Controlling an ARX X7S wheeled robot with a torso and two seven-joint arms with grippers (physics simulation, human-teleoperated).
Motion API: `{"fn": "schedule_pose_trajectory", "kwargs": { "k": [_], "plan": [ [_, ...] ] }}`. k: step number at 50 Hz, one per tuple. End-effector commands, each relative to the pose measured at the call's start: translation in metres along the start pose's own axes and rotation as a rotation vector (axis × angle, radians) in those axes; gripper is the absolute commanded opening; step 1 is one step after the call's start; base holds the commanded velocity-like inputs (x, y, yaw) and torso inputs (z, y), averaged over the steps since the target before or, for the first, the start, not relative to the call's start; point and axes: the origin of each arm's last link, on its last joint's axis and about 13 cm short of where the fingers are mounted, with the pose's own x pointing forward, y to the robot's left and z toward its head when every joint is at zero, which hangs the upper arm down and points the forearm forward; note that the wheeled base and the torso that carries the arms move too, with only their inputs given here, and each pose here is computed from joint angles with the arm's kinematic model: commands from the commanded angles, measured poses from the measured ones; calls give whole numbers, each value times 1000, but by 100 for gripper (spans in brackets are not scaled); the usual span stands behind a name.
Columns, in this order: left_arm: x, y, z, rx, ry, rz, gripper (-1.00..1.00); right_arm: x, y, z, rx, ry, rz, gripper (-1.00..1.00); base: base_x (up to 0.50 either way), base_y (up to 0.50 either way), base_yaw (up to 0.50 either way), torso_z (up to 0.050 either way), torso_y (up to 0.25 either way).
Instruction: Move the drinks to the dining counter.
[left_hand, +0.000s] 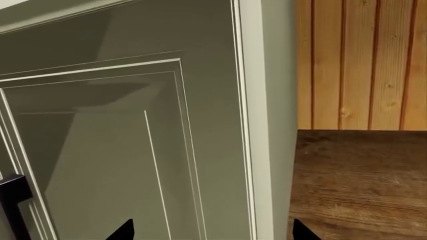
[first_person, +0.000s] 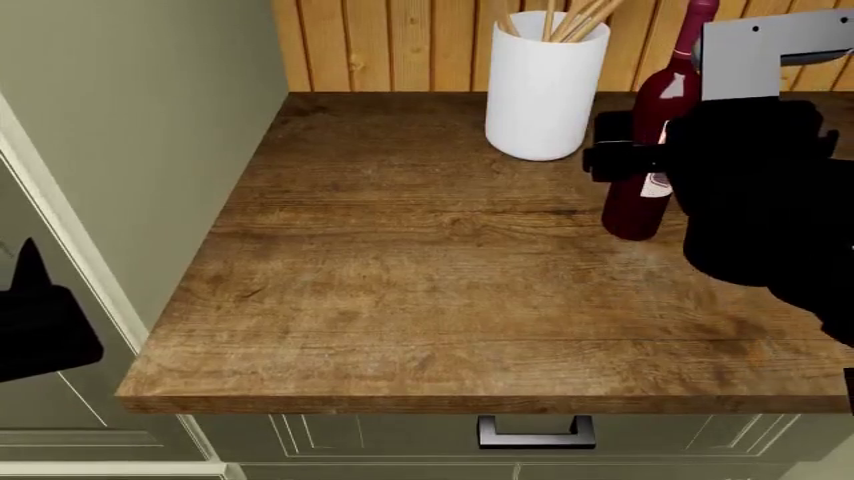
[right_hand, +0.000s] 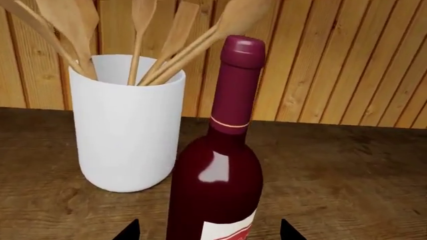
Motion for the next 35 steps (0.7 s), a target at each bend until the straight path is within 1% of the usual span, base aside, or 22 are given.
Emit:
{"fn": "schedule_pose_trajectory", "kwargs": {
  "k": [1,7,14,19,22,31,32,35],
  "plan": [
    [1,-1,2,1,-4,-5,100,15,-1,0,1,28,-15,100,0,0,0,0,0],
    [1,-1,2,3,-2,-6,100,23,2,-1,-12,39,-14,100,0,0,0,0,0],
    [2,-1,1,4,0,-6,100,36,7,-5,-7,56,25,100,0,0,0,0,0],
    [2,-2,0,6,4,-5,100,46,5,-11,-2,83,0,100,0,0,0,0,0],
    [3,-1,-1,7,10,-1,100,52,1,-15,17,101,-20,100,0,0,0,0,0],
    [2,-2,-1,9,7,-5,100,56,3,-15,6,106,-25,100,0,0,0,0,0],
    [2,-2,-1,8,7,-3,100,55,3,-15,4,110,-28,-100,0,0,0,0,0],
    [2,-1,-1,4,7,-1,100,53,2,-15,9,104,-13,-100,0,0,0,0,0]
  ]
}}
